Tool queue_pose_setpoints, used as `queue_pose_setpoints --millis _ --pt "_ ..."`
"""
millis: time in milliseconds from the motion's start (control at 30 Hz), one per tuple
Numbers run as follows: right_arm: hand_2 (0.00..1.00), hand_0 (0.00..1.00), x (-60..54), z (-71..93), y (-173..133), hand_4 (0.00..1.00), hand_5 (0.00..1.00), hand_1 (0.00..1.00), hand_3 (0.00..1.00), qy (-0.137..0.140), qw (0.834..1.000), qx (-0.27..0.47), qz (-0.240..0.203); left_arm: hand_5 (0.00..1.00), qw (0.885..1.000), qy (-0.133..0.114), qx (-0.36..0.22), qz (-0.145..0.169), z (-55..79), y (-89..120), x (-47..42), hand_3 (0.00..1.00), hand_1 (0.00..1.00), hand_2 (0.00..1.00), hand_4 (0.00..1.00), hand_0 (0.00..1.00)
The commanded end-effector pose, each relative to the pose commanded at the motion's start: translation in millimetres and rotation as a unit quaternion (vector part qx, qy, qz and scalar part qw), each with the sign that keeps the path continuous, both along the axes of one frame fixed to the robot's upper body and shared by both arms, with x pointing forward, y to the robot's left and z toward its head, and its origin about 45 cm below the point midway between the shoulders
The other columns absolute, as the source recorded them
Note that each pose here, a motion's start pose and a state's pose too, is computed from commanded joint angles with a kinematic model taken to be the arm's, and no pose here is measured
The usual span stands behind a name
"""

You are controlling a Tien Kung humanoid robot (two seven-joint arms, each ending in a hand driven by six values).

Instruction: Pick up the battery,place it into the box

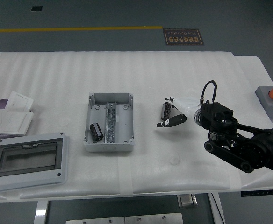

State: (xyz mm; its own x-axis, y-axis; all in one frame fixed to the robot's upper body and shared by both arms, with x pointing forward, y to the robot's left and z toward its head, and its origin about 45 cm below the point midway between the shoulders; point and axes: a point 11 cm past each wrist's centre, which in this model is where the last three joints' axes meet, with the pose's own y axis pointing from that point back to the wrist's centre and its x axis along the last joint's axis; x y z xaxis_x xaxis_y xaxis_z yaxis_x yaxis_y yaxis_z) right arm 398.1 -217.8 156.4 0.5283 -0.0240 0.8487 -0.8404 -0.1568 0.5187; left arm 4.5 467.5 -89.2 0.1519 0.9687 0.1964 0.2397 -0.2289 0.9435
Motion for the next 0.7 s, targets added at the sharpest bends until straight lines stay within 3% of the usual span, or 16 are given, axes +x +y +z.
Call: queue_pose_setpoints --millis 400,700 --pt "0.824 0.955 -0.6 -7.8 2.0 0.998 0.711 0.837 0.998 -0.005 1.0 0.004 0.003 0.601 1.0 -0.003 0.001 -0.002 0.2 0.6 2.3 0.532 0.684 0.584 0.596 0.621" --pt "0.809 0.946 5.7 -3.4 3.8 0.998 0.712 0.825 0.985 -0.04 0.999 0.002 0.009 0.599 1.0 -0.005 0.001 -0.004 0.0 0.1 4.1 0.53 0.684 0.581 0.584 0.622"
